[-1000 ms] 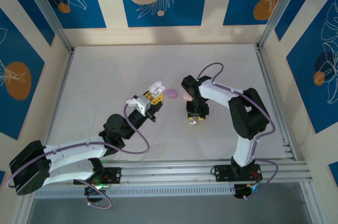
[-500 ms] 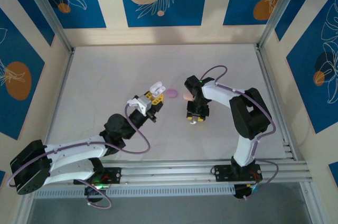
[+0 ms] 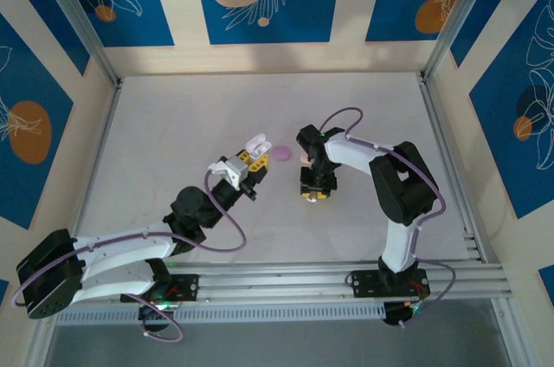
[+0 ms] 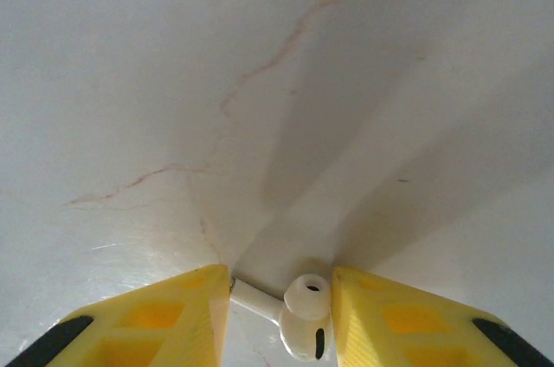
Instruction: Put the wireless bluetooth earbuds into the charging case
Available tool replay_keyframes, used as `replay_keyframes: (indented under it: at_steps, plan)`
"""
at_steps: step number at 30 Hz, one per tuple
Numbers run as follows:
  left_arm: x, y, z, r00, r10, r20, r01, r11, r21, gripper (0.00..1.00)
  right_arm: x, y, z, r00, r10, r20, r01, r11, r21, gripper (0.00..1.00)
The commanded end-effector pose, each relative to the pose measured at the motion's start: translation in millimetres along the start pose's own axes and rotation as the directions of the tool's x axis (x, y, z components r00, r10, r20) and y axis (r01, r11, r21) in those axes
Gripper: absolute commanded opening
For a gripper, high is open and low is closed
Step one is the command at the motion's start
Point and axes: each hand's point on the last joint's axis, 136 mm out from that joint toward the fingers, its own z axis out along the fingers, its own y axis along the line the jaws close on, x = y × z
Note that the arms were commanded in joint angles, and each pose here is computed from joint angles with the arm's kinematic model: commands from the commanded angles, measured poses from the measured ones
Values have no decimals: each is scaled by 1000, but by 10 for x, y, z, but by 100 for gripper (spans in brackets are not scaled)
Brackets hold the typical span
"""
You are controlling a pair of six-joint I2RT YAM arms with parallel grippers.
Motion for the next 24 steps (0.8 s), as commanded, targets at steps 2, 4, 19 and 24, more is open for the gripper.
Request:
replay_keyframes:
  at_steps: [2, 4, 19, 24]
  plan:
    - [-120, -8, 12, 999, -4, 33, 4, 1000, 0, 10, -5, 104, -5, 998, -60, -18, 60, 998, -17, 37]
    - [-115, -8, 14, 999, -3, 32, 3, 1000, -1, 10, -11, 105, 7, 997, -70, -19, 69, 998, -12, 37]
    - [-126, 3, -5, 999, -5, 35, 5, 1000, -4, 10, -1, 481, 40, 954, -298, -35, 294, 951, -98, 37]
    - [-127, 11, -14, 999, -1, 34, 1, 1000, -7, 10, -44, 397, -126, 958, -287, 17, 287, 958, -14, 38]
